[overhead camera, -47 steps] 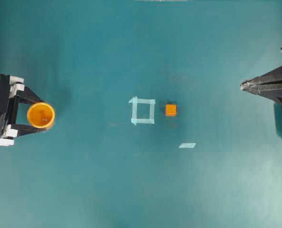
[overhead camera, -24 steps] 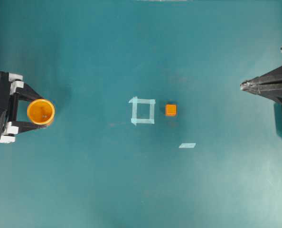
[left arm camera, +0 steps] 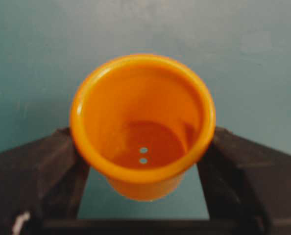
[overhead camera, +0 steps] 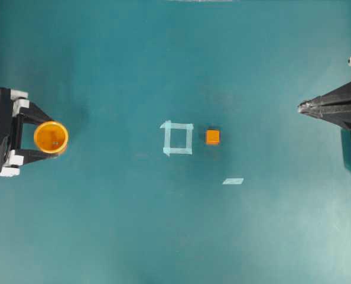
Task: Move the cup to the left with left arm.
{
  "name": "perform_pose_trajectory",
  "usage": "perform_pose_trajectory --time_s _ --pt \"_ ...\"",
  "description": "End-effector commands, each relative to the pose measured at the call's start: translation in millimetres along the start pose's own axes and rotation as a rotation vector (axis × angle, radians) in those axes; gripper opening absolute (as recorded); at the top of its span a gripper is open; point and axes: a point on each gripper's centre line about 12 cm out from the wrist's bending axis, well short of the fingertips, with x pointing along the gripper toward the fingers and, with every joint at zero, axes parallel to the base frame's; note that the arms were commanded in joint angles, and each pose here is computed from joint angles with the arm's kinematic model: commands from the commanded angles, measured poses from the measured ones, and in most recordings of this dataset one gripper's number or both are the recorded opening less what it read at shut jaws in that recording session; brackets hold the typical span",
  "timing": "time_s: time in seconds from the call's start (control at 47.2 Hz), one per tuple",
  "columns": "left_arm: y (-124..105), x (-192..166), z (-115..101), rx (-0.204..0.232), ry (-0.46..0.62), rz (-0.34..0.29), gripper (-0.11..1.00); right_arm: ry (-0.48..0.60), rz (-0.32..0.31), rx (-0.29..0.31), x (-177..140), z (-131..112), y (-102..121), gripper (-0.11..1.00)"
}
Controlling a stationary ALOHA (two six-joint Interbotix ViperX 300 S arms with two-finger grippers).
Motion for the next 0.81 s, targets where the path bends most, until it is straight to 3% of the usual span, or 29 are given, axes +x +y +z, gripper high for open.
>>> perform_pose_trajectory --time_s 0.0,0.785 --pt "2.5 1.1 5.4 -0.007 -0.012 0.012 0.64 -0.031 0.001 0.003 2.1 13.2 -0.1 0.00" --pt "3.0 1.0 5.4 -0.010 -0.012 0.015 0.64 -0.012 0.000 0.015 4.5 8.6 0.0 0.00"
